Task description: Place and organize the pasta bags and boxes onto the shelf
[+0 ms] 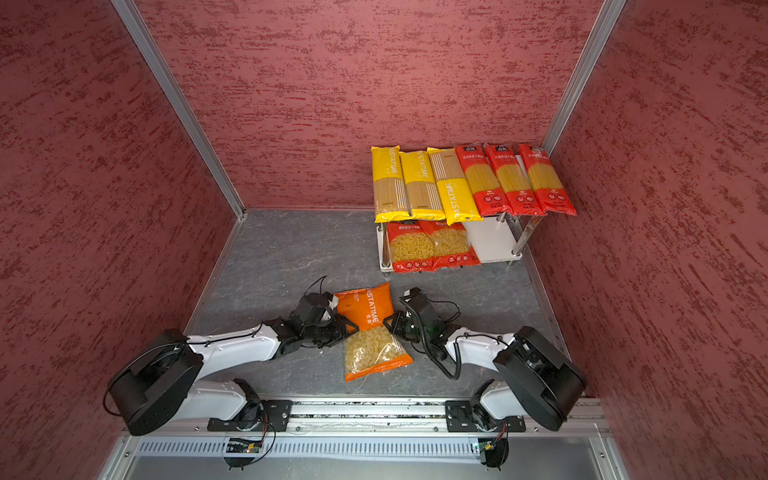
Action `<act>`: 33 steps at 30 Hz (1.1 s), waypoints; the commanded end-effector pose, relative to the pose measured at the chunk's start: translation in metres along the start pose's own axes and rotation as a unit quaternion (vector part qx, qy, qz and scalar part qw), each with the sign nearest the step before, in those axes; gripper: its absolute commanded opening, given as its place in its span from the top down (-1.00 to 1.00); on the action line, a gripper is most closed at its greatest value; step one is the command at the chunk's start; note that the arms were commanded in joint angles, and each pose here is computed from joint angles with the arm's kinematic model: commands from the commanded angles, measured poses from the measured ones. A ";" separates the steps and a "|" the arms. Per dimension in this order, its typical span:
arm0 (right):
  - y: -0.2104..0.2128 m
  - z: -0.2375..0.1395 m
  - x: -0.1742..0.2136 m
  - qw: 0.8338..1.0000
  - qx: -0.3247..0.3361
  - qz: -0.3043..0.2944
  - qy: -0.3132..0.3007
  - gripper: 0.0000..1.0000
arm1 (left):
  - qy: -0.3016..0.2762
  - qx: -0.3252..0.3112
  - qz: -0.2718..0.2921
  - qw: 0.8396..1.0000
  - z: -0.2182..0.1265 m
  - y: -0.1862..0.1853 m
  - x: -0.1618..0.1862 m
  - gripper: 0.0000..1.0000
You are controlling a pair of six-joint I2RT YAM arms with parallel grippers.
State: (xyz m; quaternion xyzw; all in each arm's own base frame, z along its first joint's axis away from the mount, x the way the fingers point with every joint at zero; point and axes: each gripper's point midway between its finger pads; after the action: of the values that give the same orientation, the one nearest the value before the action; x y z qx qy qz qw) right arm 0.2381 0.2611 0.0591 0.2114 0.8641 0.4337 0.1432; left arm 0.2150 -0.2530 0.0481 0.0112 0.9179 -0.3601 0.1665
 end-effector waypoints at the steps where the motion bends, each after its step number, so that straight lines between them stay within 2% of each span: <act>1: 0.031 -0.009 0.007 0.997 -0.075 0.008 0.013 0.59 | -0.014 0.054 0.029 0.998 -0.007 -0.025 -0.005 0.29; 10: 0.041 -0.030 0.018 0.995 -0.100 0.015 0.001 0.84 | -0.014 0.101 0.067 0.993 -0.023 -0.056 -0.003 0.72; 19: 0.041 -0.053 0.020 0.994 -0.108 0.017 -0.024 0.97 | -0.027 0.123 0.090 0.988 -0.035 -0.076 -0.004 1.00; 33: 0.060 -0.099 0.006 0.986 -0.143 0.006 -0.084 1.00 | -0.049 0.177 0.166 0.969 -0.063 -0.135 -0.011 1.00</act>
State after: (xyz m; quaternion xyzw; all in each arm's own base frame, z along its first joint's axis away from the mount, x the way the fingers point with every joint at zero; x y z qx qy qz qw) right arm 0.1955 0.2309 0.1338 0.2269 0.8042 0.5118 0.1999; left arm 0.1898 -0.2932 0.1391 0.1295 0.8577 -0.4445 0.2236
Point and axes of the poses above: each gripper's point midway between its finger pads, its own z axis out along the fingers, its own y axis along the line the jaws close on, x = y × z, and after that the axes turned 14 degrees about z, right-handed
